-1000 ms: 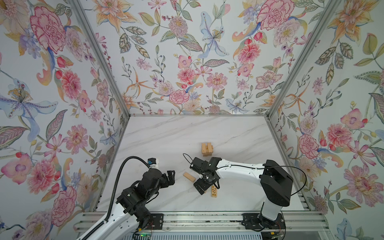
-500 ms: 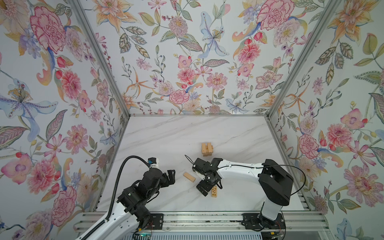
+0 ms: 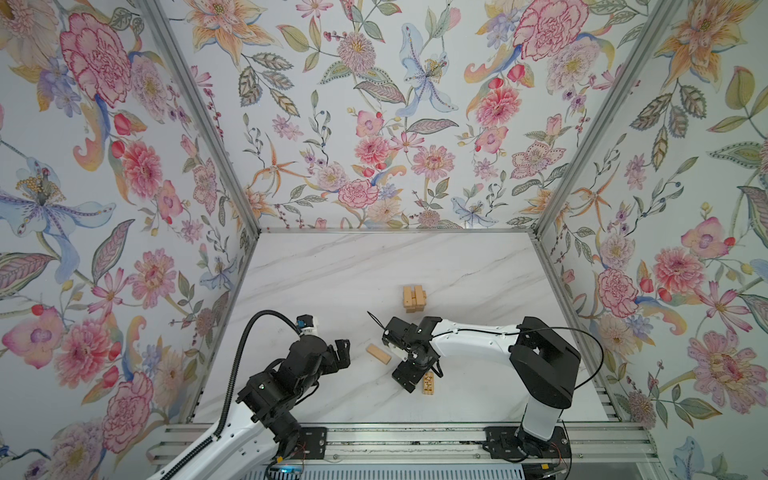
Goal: Build the wood block tower
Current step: 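Lift the flat block with the right gripper and carry it above the structure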
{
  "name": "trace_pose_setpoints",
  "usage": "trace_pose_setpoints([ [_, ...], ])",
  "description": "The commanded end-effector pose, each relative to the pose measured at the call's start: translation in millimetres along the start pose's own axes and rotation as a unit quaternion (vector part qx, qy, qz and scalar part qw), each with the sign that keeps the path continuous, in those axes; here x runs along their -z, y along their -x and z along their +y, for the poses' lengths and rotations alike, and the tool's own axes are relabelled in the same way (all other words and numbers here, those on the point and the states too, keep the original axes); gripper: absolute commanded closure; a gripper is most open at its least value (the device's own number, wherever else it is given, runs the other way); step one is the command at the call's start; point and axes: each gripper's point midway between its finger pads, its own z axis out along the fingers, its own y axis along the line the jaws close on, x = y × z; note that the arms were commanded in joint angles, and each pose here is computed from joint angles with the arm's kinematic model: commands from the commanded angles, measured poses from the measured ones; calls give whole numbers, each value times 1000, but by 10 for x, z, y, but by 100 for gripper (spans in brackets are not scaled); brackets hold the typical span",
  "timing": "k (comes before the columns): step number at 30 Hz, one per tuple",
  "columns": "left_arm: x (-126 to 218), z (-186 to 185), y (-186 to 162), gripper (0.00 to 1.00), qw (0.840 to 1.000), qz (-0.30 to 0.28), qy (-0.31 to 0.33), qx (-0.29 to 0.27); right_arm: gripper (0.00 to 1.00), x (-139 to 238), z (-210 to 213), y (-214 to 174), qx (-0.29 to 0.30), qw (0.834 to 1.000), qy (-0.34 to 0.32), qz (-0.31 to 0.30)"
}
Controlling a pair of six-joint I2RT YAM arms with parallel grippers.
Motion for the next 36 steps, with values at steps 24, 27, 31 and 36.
trace_pose_setpoints([
  [24,-9,-186,402,1,998,-32,18,-55,48,913,-494,432,-159,985,-13,-72],
  [27,-60,-199,488,1,997,-30,21,-66,48,1099,-722,612,-207,974,-25,-93],
  [31,-123,-235,633,1,996,-32,21,-75,49,1221,-1074,802,-269,956,-47,-107],
  [36,-211,-297,822,1,995,-35,19,-89,49,1222,-1374,1046,-308,943,-60,-112],
])
